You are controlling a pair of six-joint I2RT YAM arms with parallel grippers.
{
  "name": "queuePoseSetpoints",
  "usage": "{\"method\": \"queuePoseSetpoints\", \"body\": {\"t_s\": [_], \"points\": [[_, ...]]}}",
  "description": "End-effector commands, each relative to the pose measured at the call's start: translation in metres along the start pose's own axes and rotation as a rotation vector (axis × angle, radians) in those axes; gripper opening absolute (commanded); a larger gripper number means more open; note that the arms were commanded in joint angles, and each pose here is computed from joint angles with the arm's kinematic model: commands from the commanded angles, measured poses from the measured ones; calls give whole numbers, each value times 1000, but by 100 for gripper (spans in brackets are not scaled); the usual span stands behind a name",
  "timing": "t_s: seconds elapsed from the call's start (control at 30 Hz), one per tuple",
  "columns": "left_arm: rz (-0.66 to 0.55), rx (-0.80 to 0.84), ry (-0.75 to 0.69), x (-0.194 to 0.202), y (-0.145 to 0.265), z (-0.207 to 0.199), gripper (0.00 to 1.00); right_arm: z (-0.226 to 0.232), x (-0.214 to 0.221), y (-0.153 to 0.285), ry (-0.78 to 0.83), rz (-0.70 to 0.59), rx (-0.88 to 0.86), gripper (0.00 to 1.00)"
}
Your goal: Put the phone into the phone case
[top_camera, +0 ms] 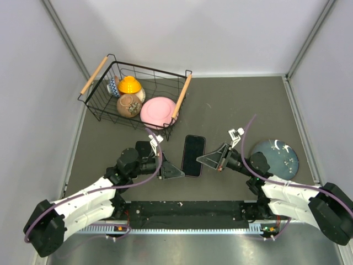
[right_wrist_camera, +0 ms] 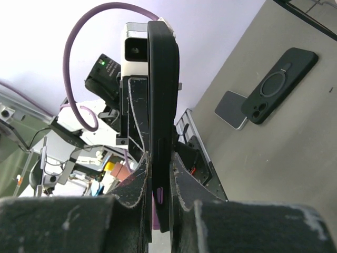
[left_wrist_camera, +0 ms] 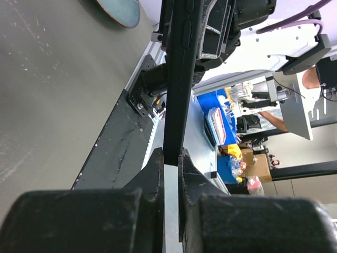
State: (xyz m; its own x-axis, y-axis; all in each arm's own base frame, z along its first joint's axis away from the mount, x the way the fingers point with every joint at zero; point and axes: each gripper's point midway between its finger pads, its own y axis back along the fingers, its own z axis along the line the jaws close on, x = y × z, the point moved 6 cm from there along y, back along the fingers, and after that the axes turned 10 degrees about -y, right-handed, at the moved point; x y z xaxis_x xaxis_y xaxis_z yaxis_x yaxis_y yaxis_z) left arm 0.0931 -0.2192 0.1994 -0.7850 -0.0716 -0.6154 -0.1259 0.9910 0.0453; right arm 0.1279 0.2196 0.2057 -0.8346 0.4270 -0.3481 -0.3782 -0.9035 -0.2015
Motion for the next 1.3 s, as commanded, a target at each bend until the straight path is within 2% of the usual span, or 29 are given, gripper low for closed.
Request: {"method": "queuePoseSetpoints", "body": {"t_s": [0.0,0.07,0.1,0.2,0.43,0.63,0.73,0.77,0.8,0.87,0.9,0.93,1.0,1.03,1.07,1.13,1.27], "points": [[-31,0,-56,-8,0,-7,9,15,-9,-1,88,-41,-73,0],[-46,-24,-53,-10,1,-6,35,14,-6,0,93,-16,-72,0],[-56,-36,-56,-12,1,-6,52,16,-5,1,98,-4,-81,0],[-82,-71,-55,-15,2,-4,64,18,1,3,103,45,-100,0],[-82,-68,-59,-23,-5,-4,66,22,13,6,86,157,-148,0],[-35,-37,-64,-29,-14,-6,61,18,17,5,52,198,-143,2],[-26,-31,-65,-31,-17,-6,39,15,18,5,44,210,-133,4],[-25,-25,-68,-31,-17,-6,21,14,19,5,43,213,-133,5],[-28,-25,-68,-31,-18,-6,12,14,19,5,43,213,-131,7],[-36,-33,-64,-31,-18,-4,2,12,20,7,42,216,-127,15],[-40,-36,-65,-31,-18,-4,0,11,21,8,43,215,-125,20],[-46,-36,-66,-32,-17,-5,0,10,22,9,40,212,-119,31],[-64,-48,-69,-34,-17,-4,0,9,23,11,36,215,-112,42],[-75,-47,-76,-35,-16,-6,0,7,26,15,32,218,-108,52],[-81,-57,-73,-36,-16,-4,0,6,28,17,28,221,-109,56],[-112,-73,-76,-39,-15,-5,0,4,32,23,20,229,-108,60],[-146,-85,-77,-43,-14,-6,0,0,39,30,8,228,-92,61]]}}
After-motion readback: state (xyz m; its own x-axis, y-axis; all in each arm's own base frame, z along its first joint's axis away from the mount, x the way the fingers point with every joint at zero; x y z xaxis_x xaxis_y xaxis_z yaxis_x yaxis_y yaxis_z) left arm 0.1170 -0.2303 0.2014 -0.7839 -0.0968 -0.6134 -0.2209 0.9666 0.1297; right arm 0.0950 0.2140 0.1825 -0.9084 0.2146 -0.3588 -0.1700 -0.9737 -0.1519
